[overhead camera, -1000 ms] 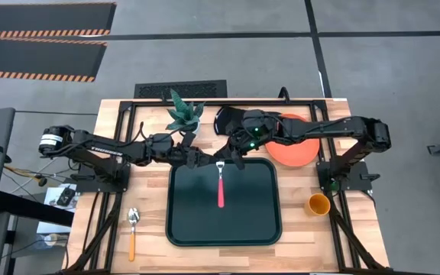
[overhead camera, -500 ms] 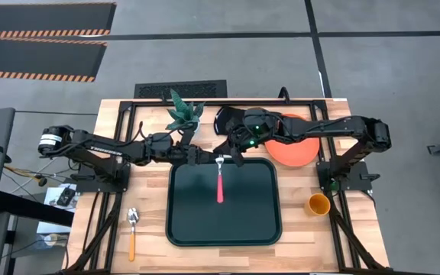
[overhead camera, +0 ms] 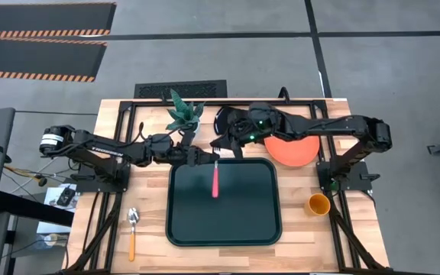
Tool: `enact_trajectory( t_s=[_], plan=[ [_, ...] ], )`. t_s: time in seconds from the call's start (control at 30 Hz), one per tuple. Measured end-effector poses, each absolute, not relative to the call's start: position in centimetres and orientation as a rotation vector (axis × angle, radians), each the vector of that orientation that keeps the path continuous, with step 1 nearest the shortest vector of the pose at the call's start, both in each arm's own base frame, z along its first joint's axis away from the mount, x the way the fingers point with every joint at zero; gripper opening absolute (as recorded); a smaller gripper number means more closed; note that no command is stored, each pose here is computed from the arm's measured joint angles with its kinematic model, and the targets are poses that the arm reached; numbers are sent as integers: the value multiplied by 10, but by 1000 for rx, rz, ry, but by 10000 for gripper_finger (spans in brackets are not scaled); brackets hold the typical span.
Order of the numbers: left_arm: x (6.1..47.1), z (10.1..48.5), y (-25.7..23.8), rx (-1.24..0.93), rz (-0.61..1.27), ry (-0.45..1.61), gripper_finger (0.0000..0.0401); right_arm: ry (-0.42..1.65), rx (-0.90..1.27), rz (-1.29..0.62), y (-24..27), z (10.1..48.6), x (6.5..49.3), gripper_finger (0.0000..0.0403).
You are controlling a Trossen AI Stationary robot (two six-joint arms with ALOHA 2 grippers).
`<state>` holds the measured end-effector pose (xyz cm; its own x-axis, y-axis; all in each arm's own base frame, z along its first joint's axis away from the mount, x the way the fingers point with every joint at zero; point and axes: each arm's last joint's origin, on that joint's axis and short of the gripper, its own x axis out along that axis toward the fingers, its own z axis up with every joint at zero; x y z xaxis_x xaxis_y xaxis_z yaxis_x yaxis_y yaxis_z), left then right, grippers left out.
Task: Pick and place plate/cup/fork/spoon on tray
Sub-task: Put the pink fork on the left side of the black tray
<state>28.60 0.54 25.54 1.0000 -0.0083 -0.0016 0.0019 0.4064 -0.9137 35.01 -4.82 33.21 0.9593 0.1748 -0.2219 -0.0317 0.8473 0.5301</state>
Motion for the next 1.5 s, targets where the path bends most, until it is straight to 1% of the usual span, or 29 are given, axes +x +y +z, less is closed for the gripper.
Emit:
enact_trajectory(
  t_s=[0.1, 0.37, 0.47, 0.57, 0.63, 0.73, 0.87, 0.97, 1.03, 1.17, 1.23, 1.37, 1.5],
  plan=[
    [286, 255, 7, -1147, 28, -13, 65, 276, 559, 110, -48, 331, 350, 3],
    [286, 254, 6, -1145, 30, 2, 63, 298, 560, 130, -38, 330, 351, 4],
    [286, 254, 6, -1147, 29, 2, 48, 298, 559, 129, -38, 330, 351, 4],
    [286, 254, 7, -1149, 37, 2, 16, 298, 558, 105, -38, 329, 351, 11],
    [286, 254, 6, -1152, 39, 2, 6, 298, 562, 99, -39, 328, 351, 19],
    [286, 254, 6, -1154, 50, 3, 3, 294, 577, 77, -41, 328, 351, 41],
    [286, 252, 7, -1166, 70, 20, 1, 290, 577, 81, -49, 330, 348, 90],
    [285, 248, 5, -1170, 70, 61, 1, 246, 578, 82, -62, 345, 334, 136],
    [285, 242, 3, -1167, 79, 113, 0, 224, 580, 56, -72, 359, 317, 167],
    [282, 231, -12, -1163, 99, 267, 0, 226, 590, -1, -81, 374, 289, 211],
    [279, 223, -25, -1167, 131, 352, 0, 210, 584, -12, -80, 384, 276, 222],
    [272, 211, -51, -1173, 238, 426, 0, 185, 552, -59, -73, 399, 250, 226],
    [264, 201, -73, -1175, 364, 387, 0, 160, 535, -62, -66, 409, 235, 218]
  ],
)
